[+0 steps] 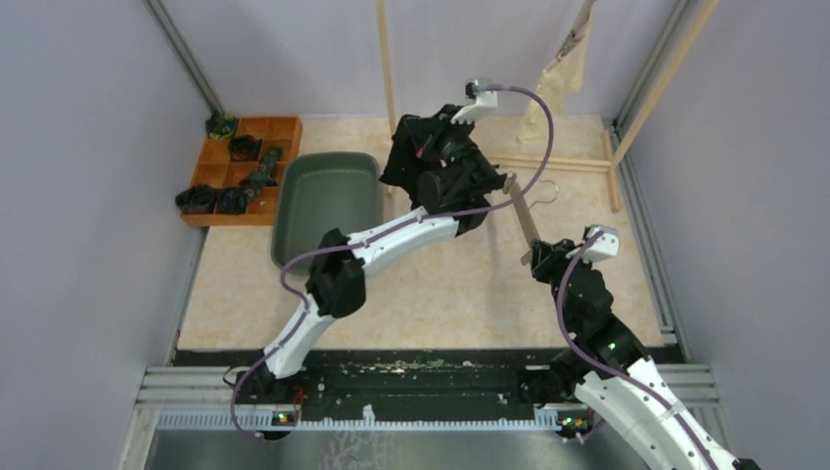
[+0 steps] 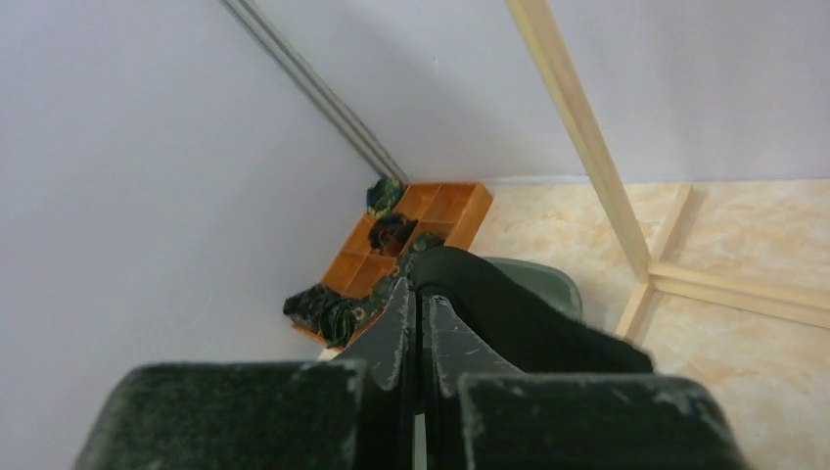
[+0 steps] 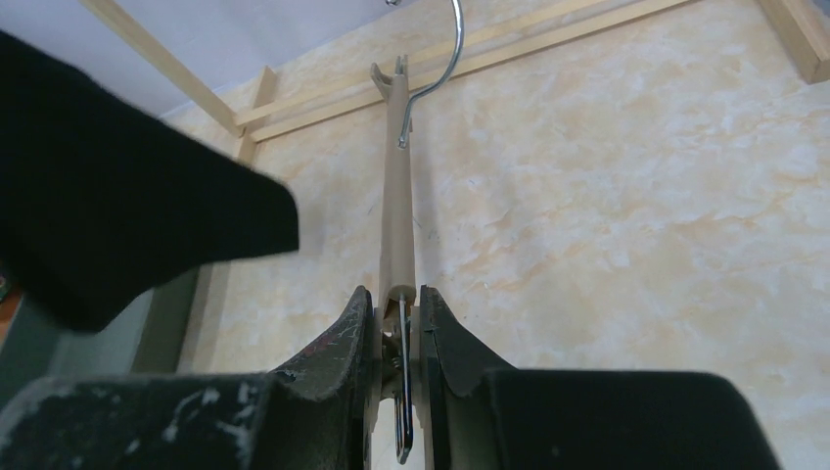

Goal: Clip the underwear to the hanger
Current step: Flatten out the underwear at the center of the board.

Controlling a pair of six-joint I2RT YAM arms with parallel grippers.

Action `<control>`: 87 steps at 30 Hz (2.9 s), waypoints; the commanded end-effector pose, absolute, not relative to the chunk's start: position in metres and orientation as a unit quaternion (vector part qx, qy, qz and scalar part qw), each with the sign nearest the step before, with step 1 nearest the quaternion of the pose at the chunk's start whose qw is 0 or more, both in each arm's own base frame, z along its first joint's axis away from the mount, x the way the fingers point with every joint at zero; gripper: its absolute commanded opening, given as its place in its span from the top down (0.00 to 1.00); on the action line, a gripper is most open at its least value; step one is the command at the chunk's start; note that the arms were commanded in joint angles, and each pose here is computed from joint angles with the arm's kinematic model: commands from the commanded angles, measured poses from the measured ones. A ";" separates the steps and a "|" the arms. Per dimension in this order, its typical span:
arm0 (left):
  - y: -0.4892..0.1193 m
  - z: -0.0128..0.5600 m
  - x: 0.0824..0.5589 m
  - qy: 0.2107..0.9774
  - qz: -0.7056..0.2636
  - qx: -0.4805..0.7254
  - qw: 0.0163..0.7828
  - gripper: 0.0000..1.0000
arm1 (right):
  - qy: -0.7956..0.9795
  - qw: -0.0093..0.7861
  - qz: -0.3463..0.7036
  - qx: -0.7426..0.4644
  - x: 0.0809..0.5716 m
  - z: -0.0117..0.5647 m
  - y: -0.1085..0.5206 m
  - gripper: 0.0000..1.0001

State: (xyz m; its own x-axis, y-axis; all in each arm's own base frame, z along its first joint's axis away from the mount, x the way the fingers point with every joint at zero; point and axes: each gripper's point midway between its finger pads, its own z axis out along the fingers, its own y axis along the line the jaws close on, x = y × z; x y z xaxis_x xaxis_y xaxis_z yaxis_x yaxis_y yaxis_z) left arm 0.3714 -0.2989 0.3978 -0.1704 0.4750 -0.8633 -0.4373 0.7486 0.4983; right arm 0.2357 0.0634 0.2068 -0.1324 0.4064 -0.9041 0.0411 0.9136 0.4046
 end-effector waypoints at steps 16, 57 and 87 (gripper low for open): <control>-0.254 0.379 0.381 0.718 0.374 -0.014 0.587 1.00 | 0.714 0.662 0.165 0.157 0.235 0.231 0.064 1.00; -0.376 0.503 0.199 0.637 0.185 0.148 0.733 1.00 | 0.691 0.677 0.187 0.173 0.205 0.265 0.044 1.00; -0.379 0.405 0.344 0.664 -0.249 0.348 0.613 1.00 | 0.695 0.675 0.187 0.163 0.196 0.270 0.042 1.00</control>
